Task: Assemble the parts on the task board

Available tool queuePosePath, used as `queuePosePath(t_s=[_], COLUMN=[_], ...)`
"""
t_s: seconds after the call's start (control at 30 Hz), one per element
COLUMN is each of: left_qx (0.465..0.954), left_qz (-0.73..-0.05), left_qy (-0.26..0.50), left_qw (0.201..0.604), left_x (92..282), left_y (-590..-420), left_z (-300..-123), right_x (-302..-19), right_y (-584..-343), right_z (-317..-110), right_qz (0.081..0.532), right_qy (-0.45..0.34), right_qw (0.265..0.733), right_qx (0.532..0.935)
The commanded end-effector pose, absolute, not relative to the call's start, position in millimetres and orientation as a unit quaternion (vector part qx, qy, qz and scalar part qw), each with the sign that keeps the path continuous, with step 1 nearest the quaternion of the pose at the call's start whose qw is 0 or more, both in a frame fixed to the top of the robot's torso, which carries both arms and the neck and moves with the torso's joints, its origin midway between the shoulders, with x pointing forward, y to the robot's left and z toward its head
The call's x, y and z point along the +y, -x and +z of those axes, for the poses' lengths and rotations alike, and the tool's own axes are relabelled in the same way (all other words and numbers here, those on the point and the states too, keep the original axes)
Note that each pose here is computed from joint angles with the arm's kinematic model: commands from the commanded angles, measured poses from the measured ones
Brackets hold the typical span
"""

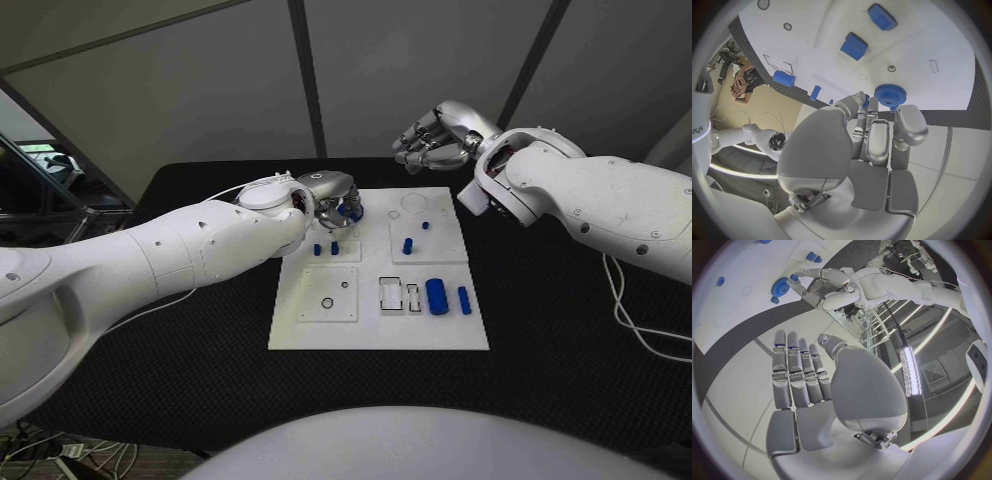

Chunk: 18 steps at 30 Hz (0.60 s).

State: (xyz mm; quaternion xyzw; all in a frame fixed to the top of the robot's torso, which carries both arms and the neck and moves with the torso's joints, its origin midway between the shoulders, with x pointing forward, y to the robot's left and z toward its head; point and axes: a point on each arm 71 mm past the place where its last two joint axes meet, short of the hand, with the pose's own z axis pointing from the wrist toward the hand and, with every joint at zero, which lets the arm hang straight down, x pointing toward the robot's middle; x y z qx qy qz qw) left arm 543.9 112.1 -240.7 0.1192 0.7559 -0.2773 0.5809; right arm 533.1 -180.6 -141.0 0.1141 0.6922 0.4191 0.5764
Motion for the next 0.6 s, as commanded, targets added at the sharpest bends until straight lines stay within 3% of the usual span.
queuePosePath(t_s=[0.03,0.6], left_qx=[0.754,0.782], left_qz=[-0.283,-0.264], left_qy=[-0.114,-0.086], left_qw=[0.582,0.558], left_x=[114.3,148.4], left_y=[-543.7,-543.0], left_z=[-237.1,-240.7], right_x=[-181,-183], right_y=[-533,-533], right_z=[-139,-139], right_qz=[0.421,0.419], right_qy=[-0.111,-0.112], right_qw=[0.578,0.578], right_qx=[0.690,0.692])
